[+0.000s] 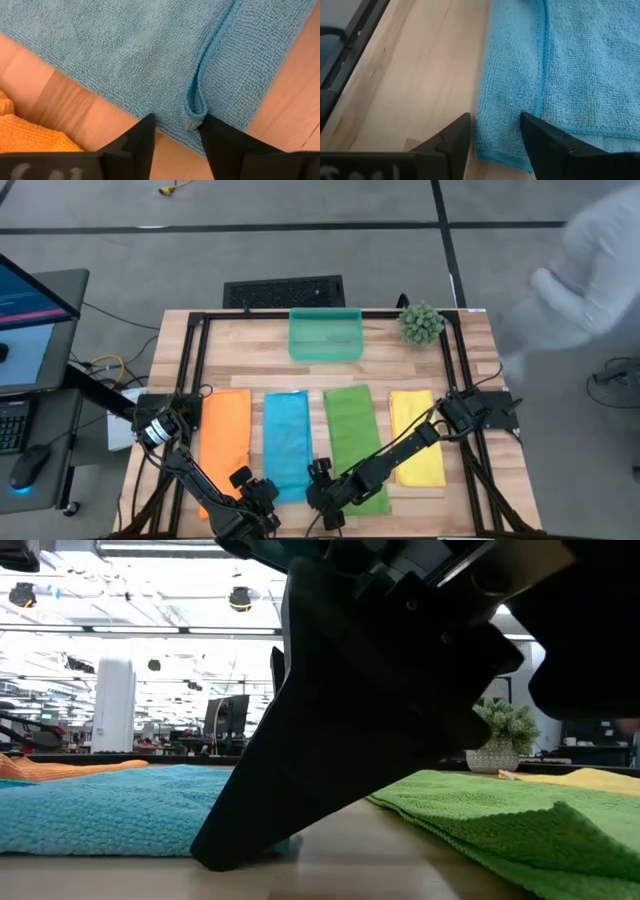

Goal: Roll microfiber towels into tight, uniform cylinder then place into a basket
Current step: Roll the blue towel

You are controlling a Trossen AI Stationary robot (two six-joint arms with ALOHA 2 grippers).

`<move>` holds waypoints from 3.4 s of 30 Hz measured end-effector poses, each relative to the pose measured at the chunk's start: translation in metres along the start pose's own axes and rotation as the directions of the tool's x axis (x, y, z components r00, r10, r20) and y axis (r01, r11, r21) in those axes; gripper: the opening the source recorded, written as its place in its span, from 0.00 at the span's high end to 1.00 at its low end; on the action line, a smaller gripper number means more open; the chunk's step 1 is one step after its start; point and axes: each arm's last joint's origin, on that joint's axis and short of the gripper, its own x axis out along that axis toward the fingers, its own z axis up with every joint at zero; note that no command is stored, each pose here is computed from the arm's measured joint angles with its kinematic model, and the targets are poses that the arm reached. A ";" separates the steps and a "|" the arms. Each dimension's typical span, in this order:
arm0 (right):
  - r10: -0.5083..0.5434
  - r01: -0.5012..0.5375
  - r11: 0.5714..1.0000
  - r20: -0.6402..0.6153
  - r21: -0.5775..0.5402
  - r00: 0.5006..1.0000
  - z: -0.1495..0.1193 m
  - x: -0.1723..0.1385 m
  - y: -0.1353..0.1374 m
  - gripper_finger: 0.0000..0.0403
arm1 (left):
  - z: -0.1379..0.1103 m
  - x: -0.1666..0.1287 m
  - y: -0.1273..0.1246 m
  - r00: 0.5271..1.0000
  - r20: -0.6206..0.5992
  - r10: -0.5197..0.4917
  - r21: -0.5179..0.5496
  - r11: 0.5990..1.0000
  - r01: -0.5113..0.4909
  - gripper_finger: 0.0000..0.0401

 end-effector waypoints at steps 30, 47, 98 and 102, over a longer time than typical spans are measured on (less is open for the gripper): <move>-0.005 0.005 1.000 -0.006 0.009 1.000 -0.001 0.001 -0.001 0.66 | -0.018 -0.030 -0.019 0.971 0.188 -0.145 0.422 0.905 0.054 0.51; -0.001 0.001 1.000 0.007 0.014 1.000 0.000 0.001 -0.001 0.69 | -0.013 -0.001 -0.009 0.984 0.138 -0.111 0.369 0.928 0.053 0.53; 0.341 -0.322 0.836 0.039 0.445 0.939 0.018 -0.003 -0.035 0.96 | 0.037 -0.030 0.017 0.955 -0.244 -0.172 0.195 0.955 0.222 0.99; 0.356 -0.337 0.828 0.046 0.448 0.933 0.020 -0.003 -0.039 0.95 | 0.040 -0.035 0.021 0.955 -0.247 -0.167 0.194 0.957 0.218 0.99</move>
